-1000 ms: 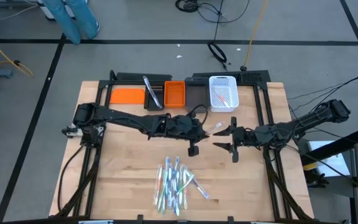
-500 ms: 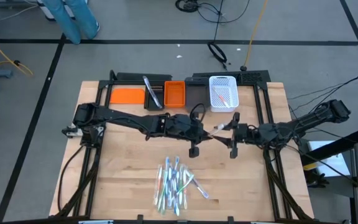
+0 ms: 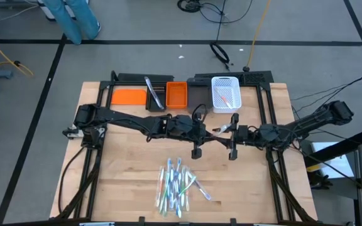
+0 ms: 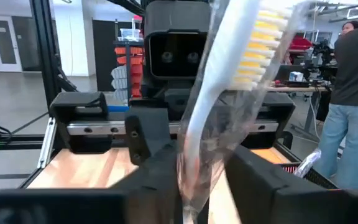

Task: Pick & Place Toothbrushes
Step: Put the orange toothbrush into the white bin

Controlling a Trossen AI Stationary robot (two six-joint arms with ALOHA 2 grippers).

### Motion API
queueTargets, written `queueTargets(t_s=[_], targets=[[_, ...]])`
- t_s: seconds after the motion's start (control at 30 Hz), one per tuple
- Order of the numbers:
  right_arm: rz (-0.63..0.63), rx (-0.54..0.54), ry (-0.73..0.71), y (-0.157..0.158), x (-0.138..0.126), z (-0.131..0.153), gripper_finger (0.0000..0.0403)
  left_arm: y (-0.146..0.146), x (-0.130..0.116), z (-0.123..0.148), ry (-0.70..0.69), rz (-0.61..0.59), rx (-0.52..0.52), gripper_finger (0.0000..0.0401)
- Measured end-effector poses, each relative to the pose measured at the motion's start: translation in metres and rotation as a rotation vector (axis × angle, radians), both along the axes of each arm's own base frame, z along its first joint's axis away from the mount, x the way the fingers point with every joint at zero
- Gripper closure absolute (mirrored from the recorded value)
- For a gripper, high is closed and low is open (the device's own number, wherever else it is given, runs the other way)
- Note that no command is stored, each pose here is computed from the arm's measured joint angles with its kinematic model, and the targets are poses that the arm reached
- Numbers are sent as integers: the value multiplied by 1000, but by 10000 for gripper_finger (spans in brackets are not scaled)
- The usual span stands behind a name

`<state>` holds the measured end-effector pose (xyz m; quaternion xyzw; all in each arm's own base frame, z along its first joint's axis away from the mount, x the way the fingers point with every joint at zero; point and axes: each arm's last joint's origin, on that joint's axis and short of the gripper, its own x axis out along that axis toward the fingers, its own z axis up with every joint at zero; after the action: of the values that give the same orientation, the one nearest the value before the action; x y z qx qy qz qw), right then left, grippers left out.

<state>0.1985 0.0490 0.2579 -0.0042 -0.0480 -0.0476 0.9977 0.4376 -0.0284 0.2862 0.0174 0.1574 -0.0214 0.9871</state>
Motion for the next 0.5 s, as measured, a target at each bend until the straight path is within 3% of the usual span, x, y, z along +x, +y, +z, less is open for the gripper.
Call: queueTargets(t_s=[0.17,0.33,0.5], targets=[[-10,-45,10,0,7,-5,385,0,0,-1,8,0,5,383],[-10,-47,10,1,7,-5,386,0,0,-1,10,2,6,388],[-16,-60,18,0,7,-6,386,1,-1,-3,32,5,-2,340]])
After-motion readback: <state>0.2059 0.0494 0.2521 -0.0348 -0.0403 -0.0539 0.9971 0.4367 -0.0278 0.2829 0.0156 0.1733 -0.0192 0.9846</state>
